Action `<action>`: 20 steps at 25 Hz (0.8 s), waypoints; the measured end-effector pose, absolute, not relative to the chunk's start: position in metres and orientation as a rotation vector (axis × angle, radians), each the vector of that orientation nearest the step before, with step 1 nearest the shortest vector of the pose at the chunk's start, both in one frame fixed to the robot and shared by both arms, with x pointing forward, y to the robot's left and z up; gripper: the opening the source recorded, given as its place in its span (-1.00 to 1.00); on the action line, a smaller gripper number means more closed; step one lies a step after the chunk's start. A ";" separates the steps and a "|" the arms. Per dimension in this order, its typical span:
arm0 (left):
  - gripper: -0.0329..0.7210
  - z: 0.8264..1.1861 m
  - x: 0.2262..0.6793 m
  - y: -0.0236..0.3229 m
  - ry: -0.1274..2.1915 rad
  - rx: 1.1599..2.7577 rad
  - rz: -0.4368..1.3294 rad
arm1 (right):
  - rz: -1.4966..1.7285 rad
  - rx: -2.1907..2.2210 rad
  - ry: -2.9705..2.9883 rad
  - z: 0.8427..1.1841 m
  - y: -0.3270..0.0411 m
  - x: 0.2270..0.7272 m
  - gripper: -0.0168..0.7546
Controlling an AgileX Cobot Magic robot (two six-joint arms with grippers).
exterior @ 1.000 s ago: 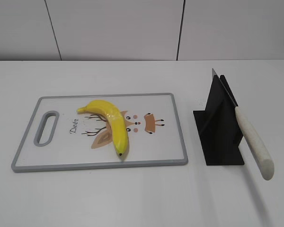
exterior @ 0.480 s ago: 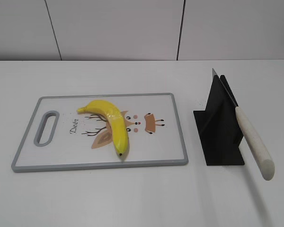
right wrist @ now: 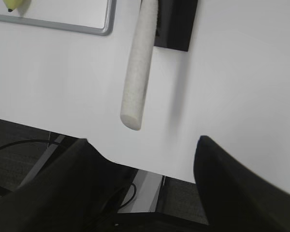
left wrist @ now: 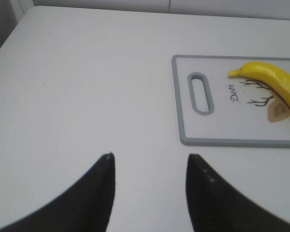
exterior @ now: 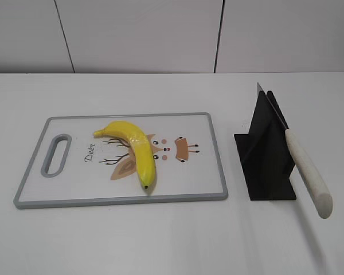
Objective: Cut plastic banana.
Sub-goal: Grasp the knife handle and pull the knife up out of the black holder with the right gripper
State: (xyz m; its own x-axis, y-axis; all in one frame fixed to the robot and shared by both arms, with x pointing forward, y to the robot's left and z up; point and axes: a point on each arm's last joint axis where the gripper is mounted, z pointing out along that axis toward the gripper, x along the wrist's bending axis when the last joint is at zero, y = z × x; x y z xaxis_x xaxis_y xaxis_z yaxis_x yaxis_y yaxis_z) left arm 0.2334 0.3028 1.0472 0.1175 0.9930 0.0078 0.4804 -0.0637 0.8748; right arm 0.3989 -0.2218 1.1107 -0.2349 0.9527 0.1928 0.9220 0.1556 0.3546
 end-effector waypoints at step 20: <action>0.27 1.047 0.233 0.303 1.460 1.650 0.869 | 0.005 2.222 2.405 1.010 -0.180 0.482 0.28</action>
